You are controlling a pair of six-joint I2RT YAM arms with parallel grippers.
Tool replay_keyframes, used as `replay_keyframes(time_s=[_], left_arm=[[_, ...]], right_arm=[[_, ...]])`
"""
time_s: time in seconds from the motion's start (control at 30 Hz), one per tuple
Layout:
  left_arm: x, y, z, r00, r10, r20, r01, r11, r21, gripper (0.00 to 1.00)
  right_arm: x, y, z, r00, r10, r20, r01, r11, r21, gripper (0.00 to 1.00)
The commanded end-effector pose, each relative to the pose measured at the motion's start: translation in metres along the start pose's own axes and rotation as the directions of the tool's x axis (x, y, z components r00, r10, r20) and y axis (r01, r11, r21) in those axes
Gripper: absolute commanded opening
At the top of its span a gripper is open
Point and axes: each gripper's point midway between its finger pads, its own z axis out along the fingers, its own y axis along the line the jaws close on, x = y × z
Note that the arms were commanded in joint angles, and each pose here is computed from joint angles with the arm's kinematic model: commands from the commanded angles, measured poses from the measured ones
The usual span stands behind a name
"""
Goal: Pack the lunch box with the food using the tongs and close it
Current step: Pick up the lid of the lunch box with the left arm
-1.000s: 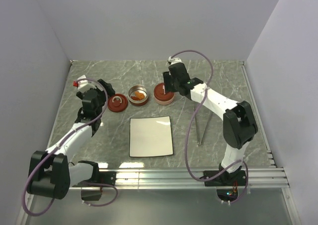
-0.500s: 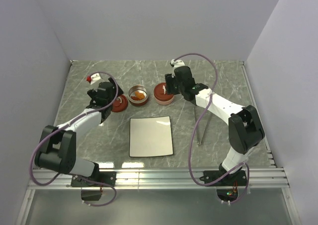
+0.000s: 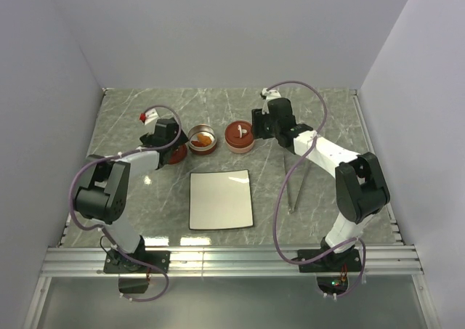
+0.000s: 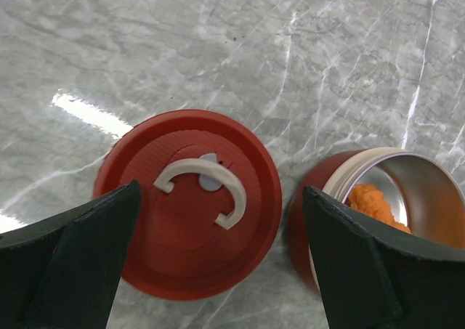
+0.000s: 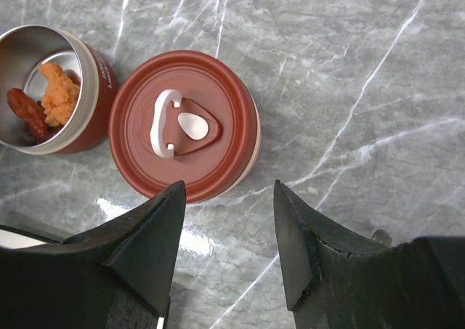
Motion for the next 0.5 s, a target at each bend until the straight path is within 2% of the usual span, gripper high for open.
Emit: replay_keyframes(time_s=[0.0, 0.23, 0.47], left_arm=[[-0.01, -0.021, 0.007, 0.999, -0.034, 0.005, 0.034, 0.998, 0.049, 0.99], [-0.004, -0.017, 0.017, 0.999, -0.026, -0.023, 0.027, 0.999, 0.042, 0.91], [-0.005, -0.009, 0.019, 1.0, -0.018, -0.026, 0.018, 0.999, 0.026, 0.73]], right_arm=[[-0.016, 0.002, -0.003, 0.998, -0.004, 0.06, 0.006, 0.999, -0.033, 0.59], [-0.011, -0.004, 0.003, 0.999, 0.006, 0.041, -0.004, 0.999, -0.032, 0.59], [-0.009, -0.005, 0.008, 1.0, 0.009, 0.03, -0.008, 0.999, -0.037, 0.59]])
